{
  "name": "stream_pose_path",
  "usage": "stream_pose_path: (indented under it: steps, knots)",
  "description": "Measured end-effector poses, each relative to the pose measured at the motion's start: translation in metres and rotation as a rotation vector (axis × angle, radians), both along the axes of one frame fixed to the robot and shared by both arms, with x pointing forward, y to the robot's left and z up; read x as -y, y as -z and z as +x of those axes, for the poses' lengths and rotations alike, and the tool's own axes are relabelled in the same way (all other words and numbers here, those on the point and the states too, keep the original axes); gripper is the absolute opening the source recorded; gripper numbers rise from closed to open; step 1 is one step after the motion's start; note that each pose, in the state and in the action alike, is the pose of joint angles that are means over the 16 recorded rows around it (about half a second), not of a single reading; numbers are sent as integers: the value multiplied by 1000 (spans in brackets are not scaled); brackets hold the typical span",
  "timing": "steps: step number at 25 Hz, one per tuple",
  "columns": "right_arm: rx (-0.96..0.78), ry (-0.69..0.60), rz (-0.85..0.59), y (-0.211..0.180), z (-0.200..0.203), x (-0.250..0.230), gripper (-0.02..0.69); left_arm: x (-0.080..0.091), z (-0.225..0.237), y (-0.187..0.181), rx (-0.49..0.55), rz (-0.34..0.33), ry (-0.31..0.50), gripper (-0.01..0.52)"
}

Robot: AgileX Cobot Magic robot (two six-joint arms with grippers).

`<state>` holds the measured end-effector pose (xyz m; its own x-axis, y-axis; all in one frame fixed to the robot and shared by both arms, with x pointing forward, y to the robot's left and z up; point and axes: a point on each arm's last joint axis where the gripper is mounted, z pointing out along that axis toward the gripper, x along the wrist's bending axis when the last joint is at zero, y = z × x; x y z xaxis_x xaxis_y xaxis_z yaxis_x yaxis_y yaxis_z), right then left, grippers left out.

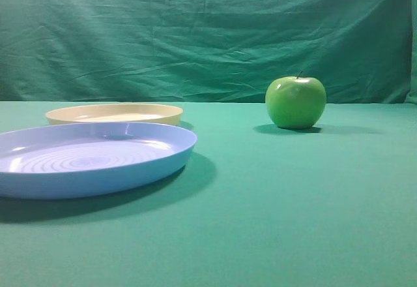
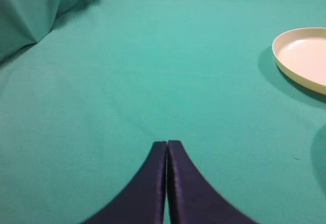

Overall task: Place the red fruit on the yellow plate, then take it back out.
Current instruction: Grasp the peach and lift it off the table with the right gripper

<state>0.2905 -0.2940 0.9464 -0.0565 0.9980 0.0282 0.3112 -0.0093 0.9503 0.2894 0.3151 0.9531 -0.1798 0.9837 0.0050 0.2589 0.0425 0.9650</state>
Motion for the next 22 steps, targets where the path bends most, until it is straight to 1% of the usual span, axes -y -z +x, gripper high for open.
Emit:
stream_pose_path:
  steps: [22]
  knots:
    - [0,0,-1,0,0,0,0,0,0,0,0,-2,0,0]
